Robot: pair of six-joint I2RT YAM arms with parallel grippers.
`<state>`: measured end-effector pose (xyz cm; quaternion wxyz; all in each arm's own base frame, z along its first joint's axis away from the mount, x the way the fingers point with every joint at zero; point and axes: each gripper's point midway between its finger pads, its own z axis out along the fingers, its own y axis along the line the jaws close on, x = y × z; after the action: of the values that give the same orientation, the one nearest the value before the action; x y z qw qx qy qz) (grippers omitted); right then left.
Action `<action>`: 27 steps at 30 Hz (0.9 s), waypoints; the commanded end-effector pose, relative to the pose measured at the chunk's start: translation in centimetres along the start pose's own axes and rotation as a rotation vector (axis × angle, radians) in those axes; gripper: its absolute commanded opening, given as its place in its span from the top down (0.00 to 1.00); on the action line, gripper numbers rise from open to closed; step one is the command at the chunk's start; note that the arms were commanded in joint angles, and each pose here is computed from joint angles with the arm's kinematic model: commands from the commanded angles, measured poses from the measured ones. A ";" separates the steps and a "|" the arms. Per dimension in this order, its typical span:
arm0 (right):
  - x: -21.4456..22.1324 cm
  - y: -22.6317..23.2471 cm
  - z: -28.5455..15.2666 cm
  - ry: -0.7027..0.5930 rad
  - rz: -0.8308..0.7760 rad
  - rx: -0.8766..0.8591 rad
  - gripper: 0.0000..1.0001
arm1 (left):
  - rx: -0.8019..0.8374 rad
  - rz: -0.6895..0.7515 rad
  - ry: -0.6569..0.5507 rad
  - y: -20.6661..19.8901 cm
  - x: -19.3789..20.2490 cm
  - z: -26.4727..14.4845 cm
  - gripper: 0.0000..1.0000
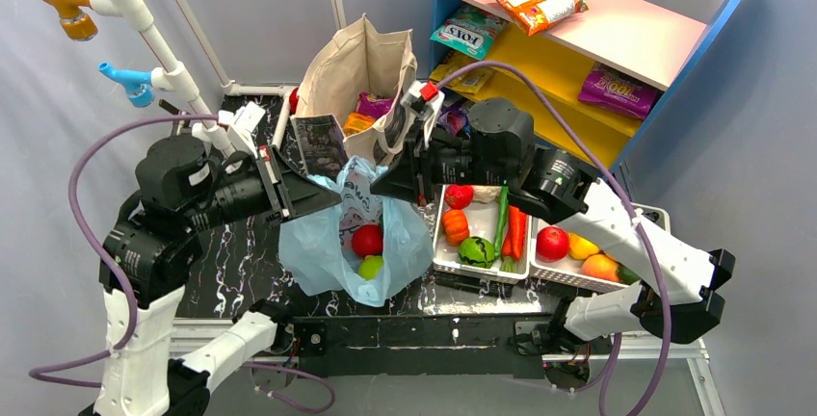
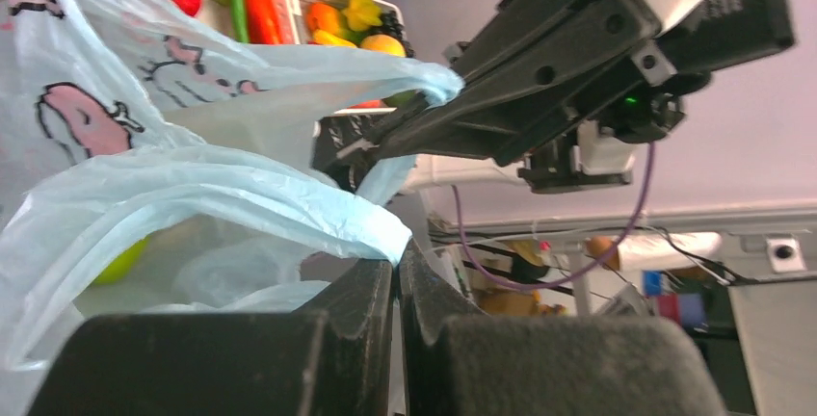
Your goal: Place the food into the grocery bag and tie it
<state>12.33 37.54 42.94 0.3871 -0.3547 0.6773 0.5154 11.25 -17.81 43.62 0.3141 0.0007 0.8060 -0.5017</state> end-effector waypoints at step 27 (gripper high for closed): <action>3.8 7.1 1.9 0.176 -0.001 -0.623 0.99 | 0.231 -0.035 0.342 -3.0 5.2 -1.5 0.71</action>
<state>5.26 41.39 39.41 0.1623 -0.4813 0.5681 0.6476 7.82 -20.58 44.15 0.1807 0.0836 0.7769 -0.5973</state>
